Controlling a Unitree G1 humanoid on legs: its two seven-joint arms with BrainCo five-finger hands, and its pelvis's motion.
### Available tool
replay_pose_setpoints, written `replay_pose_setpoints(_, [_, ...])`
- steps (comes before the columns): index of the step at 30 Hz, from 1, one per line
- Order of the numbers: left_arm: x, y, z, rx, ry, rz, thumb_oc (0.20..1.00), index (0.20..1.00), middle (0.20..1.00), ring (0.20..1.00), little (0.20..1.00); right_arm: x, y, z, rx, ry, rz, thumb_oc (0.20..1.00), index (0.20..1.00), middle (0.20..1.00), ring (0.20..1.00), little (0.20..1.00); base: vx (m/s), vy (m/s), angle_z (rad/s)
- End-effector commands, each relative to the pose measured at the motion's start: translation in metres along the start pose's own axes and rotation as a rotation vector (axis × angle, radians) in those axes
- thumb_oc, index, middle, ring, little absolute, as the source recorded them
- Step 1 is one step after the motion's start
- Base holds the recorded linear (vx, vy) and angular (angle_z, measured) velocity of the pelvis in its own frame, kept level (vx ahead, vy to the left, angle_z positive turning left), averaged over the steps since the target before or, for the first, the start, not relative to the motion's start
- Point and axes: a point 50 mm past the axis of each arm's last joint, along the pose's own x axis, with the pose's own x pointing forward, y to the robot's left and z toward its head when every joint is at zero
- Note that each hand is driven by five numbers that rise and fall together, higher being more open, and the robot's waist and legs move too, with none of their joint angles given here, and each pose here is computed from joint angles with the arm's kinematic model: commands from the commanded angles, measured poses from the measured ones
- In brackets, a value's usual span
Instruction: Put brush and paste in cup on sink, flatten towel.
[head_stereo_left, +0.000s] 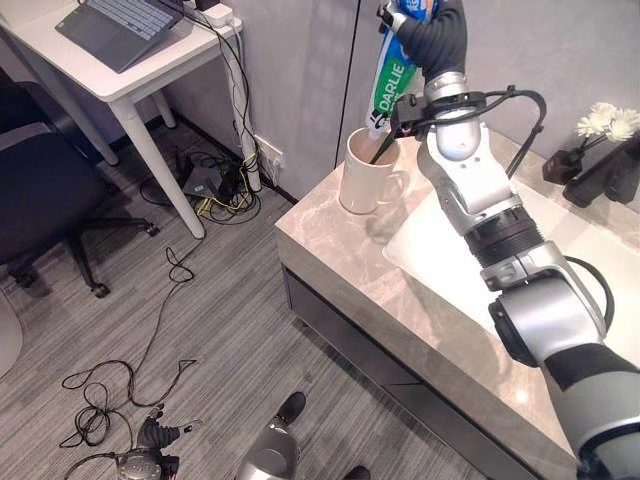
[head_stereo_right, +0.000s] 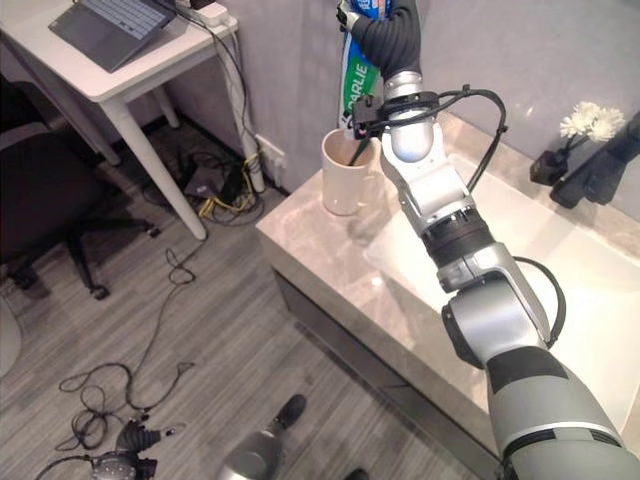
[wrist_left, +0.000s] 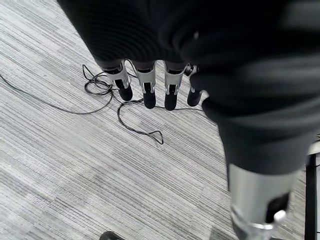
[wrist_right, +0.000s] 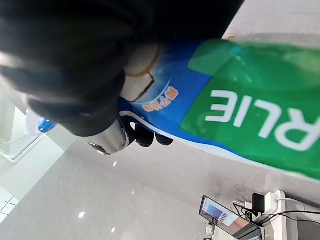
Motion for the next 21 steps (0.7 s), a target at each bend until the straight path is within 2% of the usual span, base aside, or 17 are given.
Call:
replay_pose_setpoints(1, [-0.001,0.014,-0.009,0.022,0.028,0.056,1.0,1.0,1.0,1.0,1.0,0.002,0.005,0.017,0.025,-0.099,0.035,0.2,0.2,0.2,0.2,0.2,0.0,0.0,0.0])
replay_pose_setpoints(21, [-0.003,0.008,-0.012,0.015,0.031,0.047,1.0,1.0,1.0,1.0,1.0,-0.018,0.016,-0.013,0.065,-0.005,0.037,0.2,0.2,0.2,0.2,0.2,0.0,0.0,0.0])
